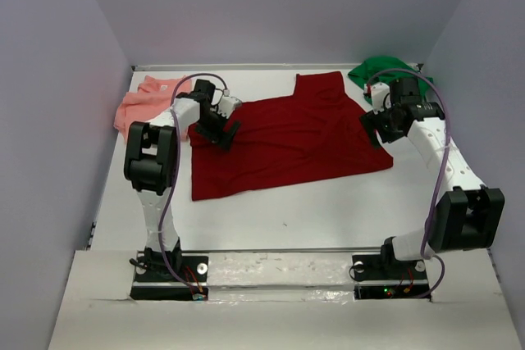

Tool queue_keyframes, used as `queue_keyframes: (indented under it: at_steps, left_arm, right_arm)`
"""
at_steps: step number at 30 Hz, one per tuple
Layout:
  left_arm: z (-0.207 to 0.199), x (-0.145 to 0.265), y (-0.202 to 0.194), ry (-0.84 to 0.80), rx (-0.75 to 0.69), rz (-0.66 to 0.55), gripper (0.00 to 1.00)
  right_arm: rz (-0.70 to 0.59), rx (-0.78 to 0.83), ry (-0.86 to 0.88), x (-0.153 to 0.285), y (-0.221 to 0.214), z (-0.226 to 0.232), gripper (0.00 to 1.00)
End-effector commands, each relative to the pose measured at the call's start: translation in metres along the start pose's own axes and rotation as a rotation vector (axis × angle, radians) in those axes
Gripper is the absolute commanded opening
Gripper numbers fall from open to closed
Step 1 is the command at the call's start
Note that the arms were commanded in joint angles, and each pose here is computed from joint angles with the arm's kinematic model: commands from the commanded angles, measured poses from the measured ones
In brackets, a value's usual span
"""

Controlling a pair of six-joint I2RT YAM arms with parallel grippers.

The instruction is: Fold and stack the t-shirts

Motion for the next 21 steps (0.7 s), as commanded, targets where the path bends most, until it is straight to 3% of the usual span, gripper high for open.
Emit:
queue_keyframes:
  at_steps: [1,13,21]
  left_arm:
    - [0.003,0.011,0.017,0.021,0.035,-0.018,0.99]
    - [0.015,-0.013,0.063,-0.011,0.044,-0.014,0.99]
    - [0.015,-0.022,0.056,-0.028,0.034,0.024,0.99]
  right_arm:
    - [-0.092,-0.007,0.007,0.011,0.017,-0.007,0.78]
    - [-0.07,-0.009,0.006,0.011,0.006,-0.001,0.79]
    - [-0.054,-0.006,-0.001,0.01,0.003,-0.001,0.79]
Point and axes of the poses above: each gripper's point midway between its finger pads, its own x axis back along the fingers, its own z axis along the line the jaws close on, y = z × x, the point moved 7 cm from there along x, back along the fingers, and after that the axes turned 14 degrees about x, right-handed, at the moved point
